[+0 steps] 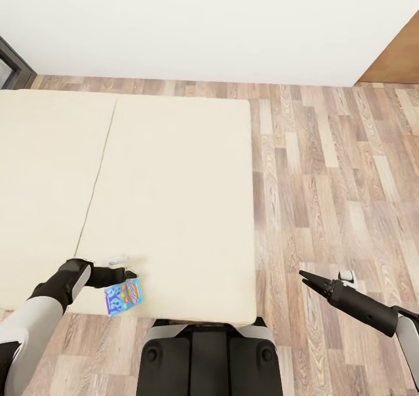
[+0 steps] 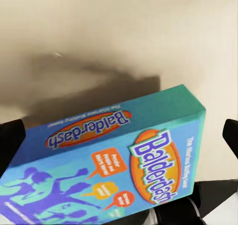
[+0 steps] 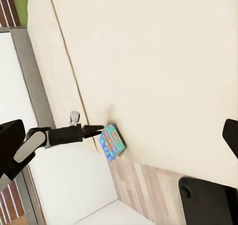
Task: Put all the toys in the child's room - the three board games (two on the bed and one on the table), the two jigsaw puzzles on the table, and the tennis ball on the table - inside the toy box on the table in the child's room.
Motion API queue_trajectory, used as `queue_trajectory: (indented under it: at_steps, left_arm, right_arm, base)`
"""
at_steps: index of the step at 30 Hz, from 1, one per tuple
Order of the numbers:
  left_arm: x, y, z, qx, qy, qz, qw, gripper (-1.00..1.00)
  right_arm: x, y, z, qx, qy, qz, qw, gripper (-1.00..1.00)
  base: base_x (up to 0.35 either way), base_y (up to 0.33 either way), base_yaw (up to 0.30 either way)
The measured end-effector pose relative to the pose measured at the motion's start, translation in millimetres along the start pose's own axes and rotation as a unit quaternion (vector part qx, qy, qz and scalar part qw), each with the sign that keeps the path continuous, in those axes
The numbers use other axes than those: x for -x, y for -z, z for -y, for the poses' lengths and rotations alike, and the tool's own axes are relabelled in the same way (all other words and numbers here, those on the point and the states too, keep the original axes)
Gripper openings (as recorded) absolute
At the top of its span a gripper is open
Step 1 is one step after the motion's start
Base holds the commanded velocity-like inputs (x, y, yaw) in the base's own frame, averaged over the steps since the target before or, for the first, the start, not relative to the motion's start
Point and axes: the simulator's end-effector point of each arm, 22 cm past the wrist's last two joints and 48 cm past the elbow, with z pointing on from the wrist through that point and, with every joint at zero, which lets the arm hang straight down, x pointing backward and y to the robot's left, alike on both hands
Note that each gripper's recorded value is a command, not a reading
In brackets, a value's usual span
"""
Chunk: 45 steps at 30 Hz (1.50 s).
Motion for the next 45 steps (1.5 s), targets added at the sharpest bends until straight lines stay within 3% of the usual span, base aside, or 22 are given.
queue_trajectory:
  at_steps: [11,31,45]
  left_arm:
    - [6,15.5,-29,0.008,0.009,0.008,0.9999,1.0]
    - [3,27.5,-50,0.008,0.015,0.005,0.9998,1.0]
    - [-44,6.5,-50,0.008,0.038,-0.045,0.9982,1.0]
  right_arm:
    - [-1,-0.4,0,0.0,-0.001,-0.001,1.0,1.0]
    - [-1,-0.4,0,0.0,-0.001,-0.001,1.0,1.0]
    - [-1,0.1,0,0.0,-0.001,-0.002,1.0,1.0]
  base:
    - [-0.033,0.028,0.0]
    - [-0.001,0.0,0.0]
    - [0.0,0.0,0.0]
